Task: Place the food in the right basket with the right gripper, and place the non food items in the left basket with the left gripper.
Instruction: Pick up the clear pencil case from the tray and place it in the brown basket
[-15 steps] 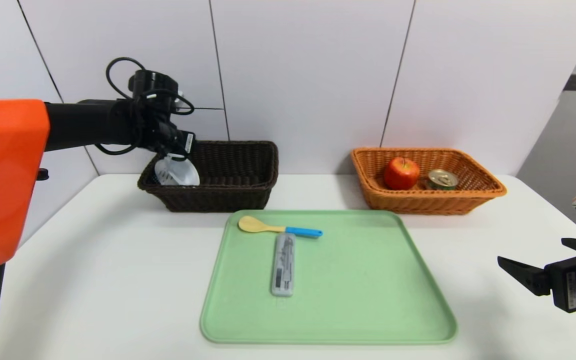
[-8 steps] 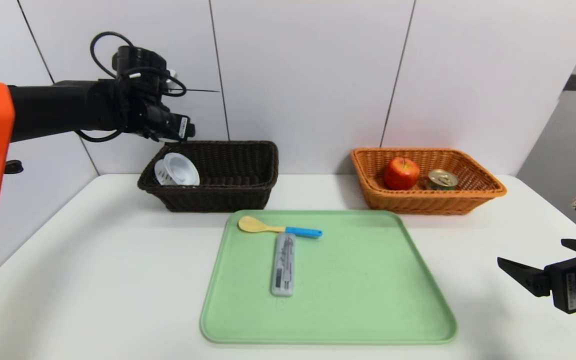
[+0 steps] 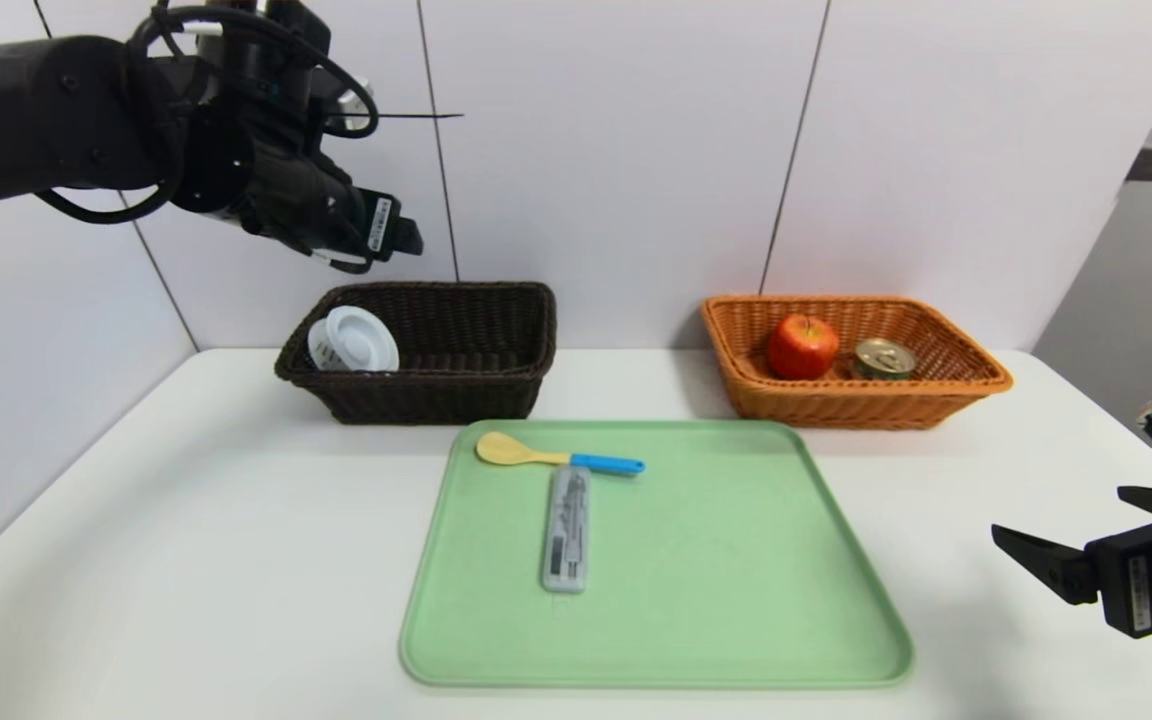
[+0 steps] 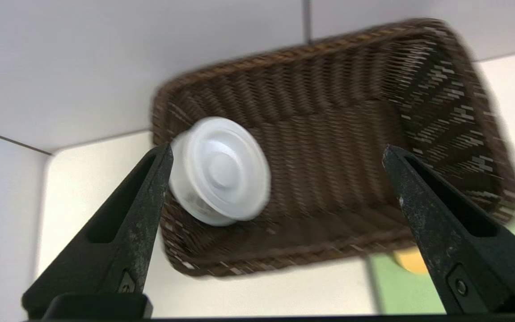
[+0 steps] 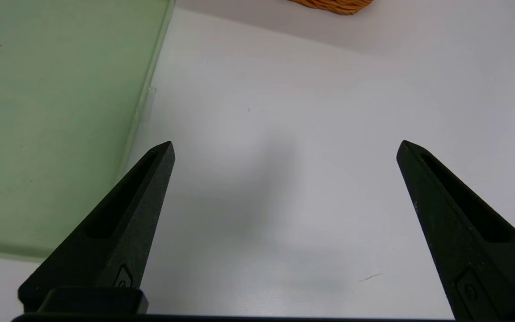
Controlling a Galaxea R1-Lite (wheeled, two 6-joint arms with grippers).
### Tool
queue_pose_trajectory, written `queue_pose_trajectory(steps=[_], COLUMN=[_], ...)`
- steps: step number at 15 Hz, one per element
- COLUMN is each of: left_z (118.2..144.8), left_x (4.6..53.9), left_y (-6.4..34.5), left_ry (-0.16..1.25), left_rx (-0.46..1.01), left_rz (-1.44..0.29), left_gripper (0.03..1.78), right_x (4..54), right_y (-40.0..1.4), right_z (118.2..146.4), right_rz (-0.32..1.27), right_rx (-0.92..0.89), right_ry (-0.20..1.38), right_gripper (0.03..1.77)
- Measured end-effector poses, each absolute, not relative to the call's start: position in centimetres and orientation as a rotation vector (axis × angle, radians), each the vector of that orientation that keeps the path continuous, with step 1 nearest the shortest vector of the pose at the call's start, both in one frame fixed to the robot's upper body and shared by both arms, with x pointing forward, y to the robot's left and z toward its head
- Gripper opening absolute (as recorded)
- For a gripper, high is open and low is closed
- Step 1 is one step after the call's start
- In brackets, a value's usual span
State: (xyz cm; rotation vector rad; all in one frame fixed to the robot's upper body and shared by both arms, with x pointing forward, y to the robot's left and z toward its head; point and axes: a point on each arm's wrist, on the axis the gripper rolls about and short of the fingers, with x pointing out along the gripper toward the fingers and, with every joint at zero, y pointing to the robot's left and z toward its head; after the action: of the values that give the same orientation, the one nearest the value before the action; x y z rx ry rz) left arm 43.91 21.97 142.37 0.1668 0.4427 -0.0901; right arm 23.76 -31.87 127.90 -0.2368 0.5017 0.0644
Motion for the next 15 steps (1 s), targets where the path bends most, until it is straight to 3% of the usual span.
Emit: queue_pose_trajectory(steps=[5,15], left_z=[142.5,137.5], left_x=[38.3,33.0], left_y=[18.0,15.1], left_ry=[0.545,0.718], left_rx=[0.006,0.001], left_rz=[-0.158,-0.146], left_gripper=[1.67,1.69], right_x=[23.7,26.6], right_y=[-31.8,-31.4], right_z=[128.0,130.0], right_rz=[0.068,0.047], right_rx=[-0.238,-0.208], right_ry=[0.497,0.278], right_gripper=[1.71,1.71])
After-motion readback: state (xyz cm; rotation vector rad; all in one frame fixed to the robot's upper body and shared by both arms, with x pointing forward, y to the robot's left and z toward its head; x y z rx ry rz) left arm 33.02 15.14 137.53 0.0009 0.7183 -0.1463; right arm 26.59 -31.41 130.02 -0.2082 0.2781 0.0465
